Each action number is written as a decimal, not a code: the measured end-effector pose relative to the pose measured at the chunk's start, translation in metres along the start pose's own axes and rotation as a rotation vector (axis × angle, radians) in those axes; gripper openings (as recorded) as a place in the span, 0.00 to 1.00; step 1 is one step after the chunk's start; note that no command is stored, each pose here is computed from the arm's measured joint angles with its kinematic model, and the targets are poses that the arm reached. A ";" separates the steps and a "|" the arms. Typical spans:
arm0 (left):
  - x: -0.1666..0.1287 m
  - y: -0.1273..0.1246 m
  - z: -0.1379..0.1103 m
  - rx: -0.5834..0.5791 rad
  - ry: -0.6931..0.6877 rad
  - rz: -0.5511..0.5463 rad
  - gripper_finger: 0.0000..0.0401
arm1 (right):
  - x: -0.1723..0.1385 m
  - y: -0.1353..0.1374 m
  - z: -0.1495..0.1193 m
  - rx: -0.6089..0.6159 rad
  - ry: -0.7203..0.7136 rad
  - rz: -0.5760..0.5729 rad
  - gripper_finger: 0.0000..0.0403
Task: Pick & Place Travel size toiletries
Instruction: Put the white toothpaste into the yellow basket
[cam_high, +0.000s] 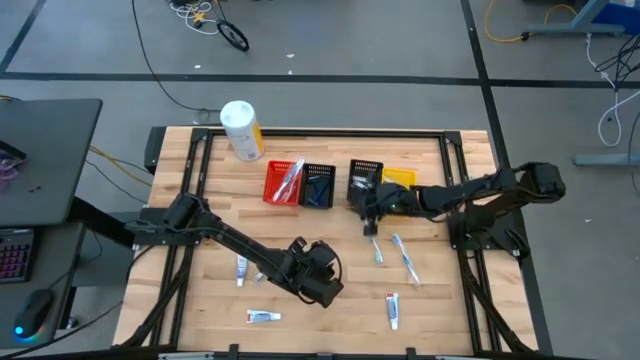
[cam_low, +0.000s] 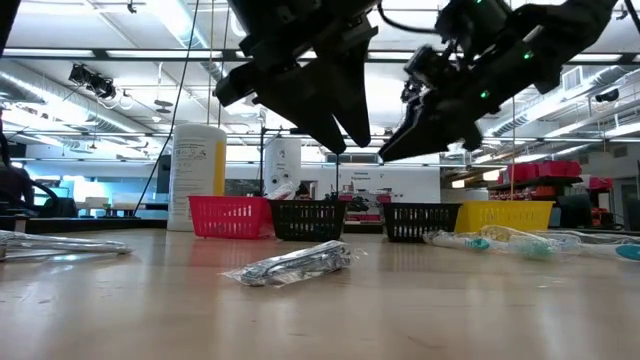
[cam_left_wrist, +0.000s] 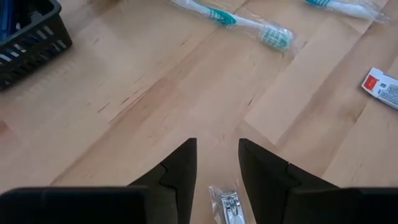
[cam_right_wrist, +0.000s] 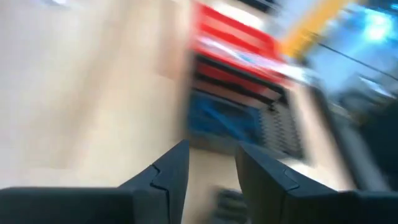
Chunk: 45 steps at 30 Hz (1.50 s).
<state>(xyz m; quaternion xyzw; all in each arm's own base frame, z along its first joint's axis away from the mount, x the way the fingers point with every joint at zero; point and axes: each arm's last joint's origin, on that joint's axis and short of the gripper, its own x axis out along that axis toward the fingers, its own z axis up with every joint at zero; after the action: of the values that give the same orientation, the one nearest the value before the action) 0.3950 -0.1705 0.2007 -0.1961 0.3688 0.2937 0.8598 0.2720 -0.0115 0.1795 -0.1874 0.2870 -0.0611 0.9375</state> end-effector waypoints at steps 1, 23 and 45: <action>0.000 0.000 0.000 -0.001 0.000 0.000 0.32 | -0.001 0.004 0.002 0.003 -0.022 0.057 0.35; 0.001 0.007 -0.001 0.270 0.036 0.052 0.32 | -0.007 0.031 0.000 0.178 0.010 0.386 0.35; -0.056 0.063 -0.023 0.784 0.302 0.549 0.32 | -0.016 0.060 -0.027 0.505 0.049 0.331 0.35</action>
<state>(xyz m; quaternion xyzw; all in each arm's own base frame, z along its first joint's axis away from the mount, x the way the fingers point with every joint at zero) 0.3107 -0.1561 0.2199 0.2058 0.6098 0.3167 0.6968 0.2440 0.0390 0.1437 0.1023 0.3119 0.0184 0.9444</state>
